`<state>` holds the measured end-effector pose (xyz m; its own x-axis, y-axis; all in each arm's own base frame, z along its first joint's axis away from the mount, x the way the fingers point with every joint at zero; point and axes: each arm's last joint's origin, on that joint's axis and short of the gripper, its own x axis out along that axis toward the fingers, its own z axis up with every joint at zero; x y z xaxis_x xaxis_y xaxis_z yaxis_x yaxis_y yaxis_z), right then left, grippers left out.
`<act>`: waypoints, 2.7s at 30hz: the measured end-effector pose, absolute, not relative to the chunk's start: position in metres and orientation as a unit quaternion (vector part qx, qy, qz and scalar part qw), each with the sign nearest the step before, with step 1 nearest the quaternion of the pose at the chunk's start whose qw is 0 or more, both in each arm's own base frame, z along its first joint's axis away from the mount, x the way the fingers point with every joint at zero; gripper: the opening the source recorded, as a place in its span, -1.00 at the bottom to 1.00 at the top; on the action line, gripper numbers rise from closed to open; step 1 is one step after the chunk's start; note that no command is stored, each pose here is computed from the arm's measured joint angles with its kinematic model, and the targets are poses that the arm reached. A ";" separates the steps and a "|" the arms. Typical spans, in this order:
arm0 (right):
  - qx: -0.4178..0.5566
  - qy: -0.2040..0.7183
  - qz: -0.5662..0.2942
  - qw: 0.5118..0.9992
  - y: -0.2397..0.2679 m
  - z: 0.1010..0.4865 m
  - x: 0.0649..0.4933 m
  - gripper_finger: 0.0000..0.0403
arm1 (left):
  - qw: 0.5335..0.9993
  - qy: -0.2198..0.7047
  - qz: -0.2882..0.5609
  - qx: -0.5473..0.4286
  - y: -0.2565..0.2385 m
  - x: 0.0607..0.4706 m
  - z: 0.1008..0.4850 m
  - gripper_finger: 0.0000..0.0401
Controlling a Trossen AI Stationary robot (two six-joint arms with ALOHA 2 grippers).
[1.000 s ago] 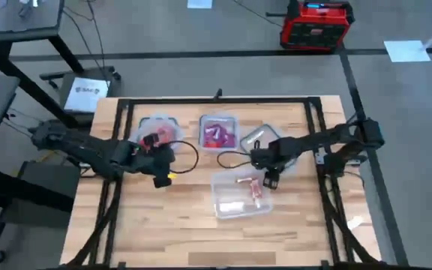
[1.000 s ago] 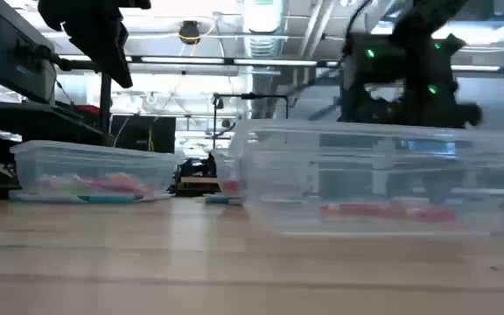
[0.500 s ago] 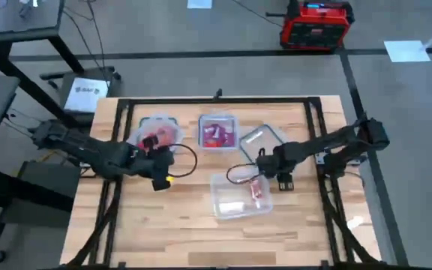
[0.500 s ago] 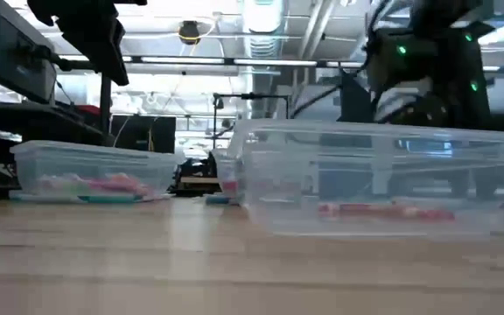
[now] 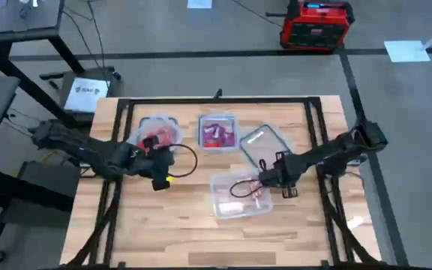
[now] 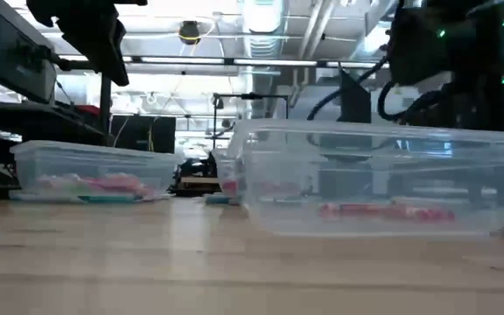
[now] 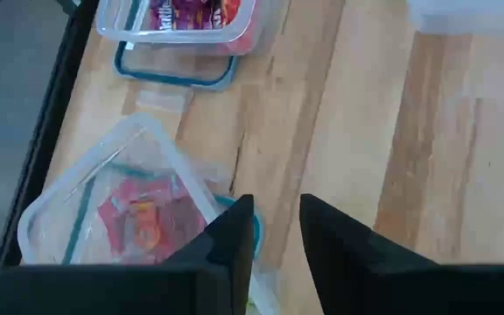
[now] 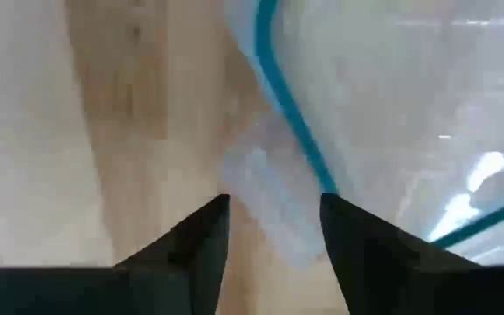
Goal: Sort candy
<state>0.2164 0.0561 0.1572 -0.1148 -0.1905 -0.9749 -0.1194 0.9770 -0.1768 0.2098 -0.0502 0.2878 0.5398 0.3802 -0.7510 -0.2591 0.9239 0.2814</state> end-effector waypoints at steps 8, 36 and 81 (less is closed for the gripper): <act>-0.102 0.723 -0.053 0.681 0.070 0.147 0.215 -0.18 | 0.875 0.443 0.183 0.068 -0.050 0.210 0.288 -0.59; -0.184 0.705 -0.219 0.649 0.058 0.116 0.210 -0.97 | 0.875 0.444 0.181 0.072 -0.050 0.210 0.288 -0.59; -0.012 0.513 -0.120 0.850 0.092 0.292 0.212 -1.00 | 0.928 0.231 0.136 0.261 -0.041 0.359 0.259 -0.59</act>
